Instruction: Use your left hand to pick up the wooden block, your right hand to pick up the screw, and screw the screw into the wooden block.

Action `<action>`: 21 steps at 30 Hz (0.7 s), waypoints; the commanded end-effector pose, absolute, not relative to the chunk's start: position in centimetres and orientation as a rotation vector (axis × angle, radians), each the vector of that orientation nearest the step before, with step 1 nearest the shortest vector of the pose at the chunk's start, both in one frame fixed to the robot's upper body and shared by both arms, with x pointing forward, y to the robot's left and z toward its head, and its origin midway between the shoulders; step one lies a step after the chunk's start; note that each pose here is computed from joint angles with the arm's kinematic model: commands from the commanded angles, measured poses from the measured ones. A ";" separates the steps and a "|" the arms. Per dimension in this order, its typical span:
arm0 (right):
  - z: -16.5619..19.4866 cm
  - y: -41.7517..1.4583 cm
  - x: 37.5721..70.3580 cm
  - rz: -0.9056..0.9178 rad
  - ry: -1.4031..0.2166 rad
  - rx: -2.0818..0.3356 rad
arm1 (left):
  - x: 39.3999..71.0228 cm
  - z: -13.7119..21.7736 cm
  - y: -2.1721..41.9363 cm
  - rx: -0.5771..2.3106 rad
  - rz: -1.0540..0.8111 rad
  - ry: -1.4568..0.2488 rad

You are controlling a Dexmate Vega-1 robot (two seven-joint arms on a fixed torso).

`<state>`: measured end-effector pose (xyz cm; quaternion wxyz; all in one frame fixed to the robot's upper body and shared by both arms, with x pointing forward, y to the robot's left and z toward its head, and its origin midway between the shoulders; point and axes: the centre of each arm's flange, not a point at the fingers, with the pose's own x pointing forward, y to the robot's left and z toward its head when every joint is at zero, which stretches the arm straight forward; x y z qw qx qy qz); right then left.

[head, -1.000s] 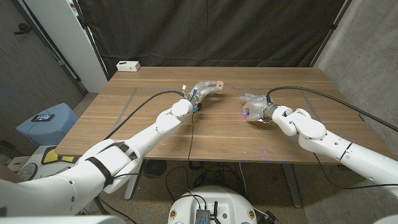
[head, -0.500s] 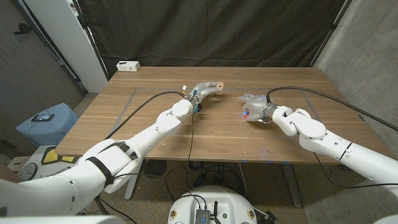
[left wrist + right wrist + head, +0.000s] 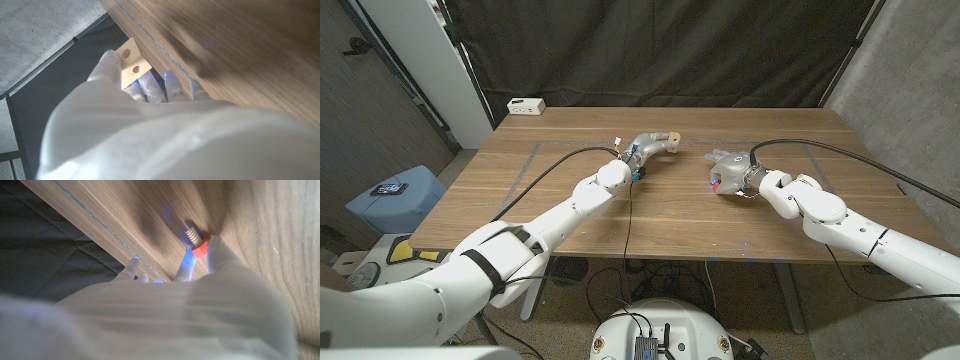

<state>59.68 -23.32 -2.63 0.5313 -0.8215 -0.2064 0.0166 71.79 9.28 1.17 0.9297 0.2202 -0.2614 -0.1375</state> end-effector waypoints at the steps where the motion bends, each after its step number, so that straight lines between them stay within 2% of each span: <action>1: -2.4 -24.1 59.5 0.027 -0.529 -1.903 | 72.1 1.2 8.9 0.456 -0.292 -0.529; 21: -0.9 -24.9 58.5 -0.003 -0.567 -1.718 | 72.2 1.4 8.3 0.463 -0.317 -0.532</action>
